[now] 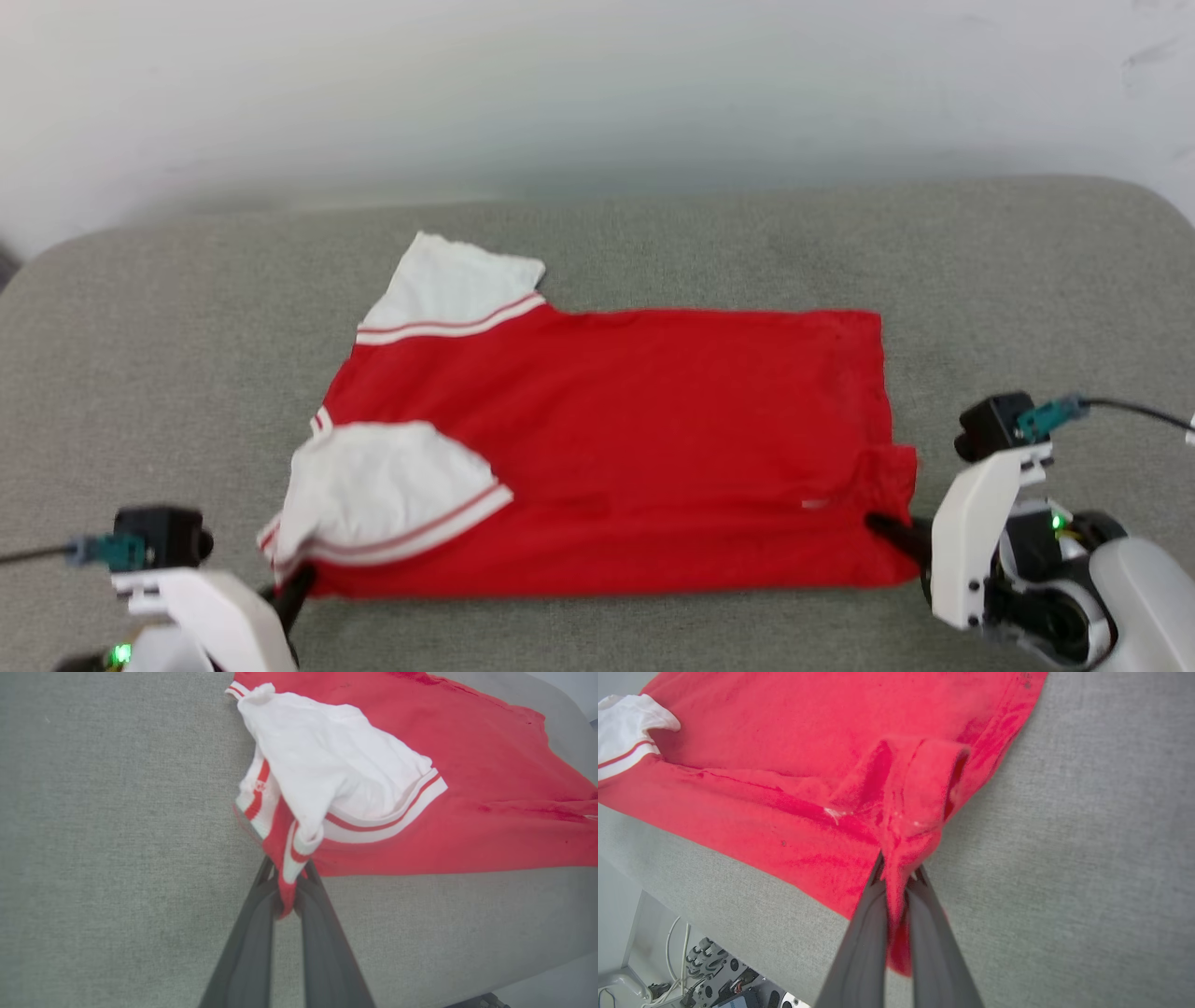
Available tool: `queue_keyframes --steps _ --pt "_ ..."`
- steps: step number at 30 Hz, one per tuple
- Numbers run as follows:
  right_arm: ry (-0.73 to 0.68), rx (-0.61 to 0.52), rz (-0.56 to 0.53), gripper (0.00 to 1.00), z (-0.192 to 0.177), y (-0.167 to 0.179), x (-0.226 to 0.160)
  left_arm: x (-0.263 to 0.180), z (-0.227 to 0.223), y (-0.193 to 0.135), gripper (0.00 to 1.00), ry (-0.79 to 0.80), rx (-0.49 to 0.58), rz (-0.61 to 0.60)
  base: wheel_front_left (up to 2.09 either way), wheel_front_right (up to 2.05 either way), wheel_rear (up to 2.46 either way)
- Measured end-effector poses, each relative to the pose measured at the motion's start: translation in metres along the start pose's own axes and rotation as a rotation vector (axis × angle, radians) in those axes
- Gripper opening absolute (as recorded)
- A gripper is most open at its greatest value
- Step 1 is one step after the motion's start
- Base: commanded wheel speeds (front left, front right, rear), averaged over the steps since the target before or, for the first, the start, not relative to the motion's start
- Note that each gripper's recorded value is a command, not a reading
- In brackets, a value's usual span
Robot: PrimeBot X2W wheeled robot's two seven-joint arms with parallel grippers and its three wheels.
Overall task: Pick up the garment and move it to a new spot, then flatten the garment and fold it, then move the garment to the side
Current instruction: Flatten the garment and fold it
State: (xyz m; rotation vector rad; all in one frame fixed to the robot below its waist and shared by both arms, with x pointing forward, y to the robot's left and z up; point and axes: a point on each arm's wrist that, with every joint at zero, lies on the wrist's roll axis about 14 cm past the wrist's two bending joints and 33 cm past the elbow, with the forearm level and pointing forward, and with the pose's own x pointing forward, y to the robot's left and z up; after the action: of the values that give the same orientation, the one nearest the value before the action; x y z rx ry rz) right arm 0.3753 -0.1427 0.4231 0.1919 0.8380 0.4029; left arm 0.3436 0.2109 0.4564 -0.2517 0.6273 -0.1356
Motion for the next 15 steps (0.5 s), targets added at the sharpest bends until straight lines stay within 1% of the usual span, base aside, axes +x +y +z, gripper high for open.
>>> queue_keyframes --steps 5,7,8,9,10,11,13,15 --pt "0.041 0.021 -0.011 0.00 -0.029 -0.002 -0.008 -0.012 -0.042 0.004 0.00 0.082 -0.098 0.026 0.00 0.00 0.00" --pt "0.057 0.043 -0.018 0.00 -0.041 -0.004 -0.008 -0.011 -0.053 0.004 0.00 0.100 -0.121 0.026 0.00 0.00 0.00" --pt "0.055 0.054 -0.018 0.04 -0.045 -0.004 -0.007 -0.010 -0.055 0.003 0.00 0.100 -0.136 0.026 0.00 0.00 0.00" --pt "0.050 0.056 -0.020 0.91 -0.047 -0.004 -0.005 -0.008 -0.059 0.002 0.01 0.107 -0.145 0.021 0.00 0.00 0.00" --pt "0.036 0.058 -0.024 1.00 -0.047 -0.005 -0.005 -0.006 -0.062 0.000 0.48 0.115 -0.159 0.013 0.00 0.00 0.00" --pt "0.018 0.066 -0.027 1.00 -0.046 -0.006 -0.004 -0.004 -0.065 -0.002 1.00 0.119 -0.174 0.007 0.00 0.00 0.00" --pt "-0.020 0.070 -0.032 1.00 -0.042 -0.007 -0.003 0.001 -0.064 -0.003 1.00 0.115 -0.177 -0.002 0.00 0.00 0.00" --pt "-0.088 0.065 -0.041 1.00 -0.031 -0.008 -0.004 0.006 -0.055 0.000 1.00 0.086 -0.163 0.002 0.00 0.00 0.00"
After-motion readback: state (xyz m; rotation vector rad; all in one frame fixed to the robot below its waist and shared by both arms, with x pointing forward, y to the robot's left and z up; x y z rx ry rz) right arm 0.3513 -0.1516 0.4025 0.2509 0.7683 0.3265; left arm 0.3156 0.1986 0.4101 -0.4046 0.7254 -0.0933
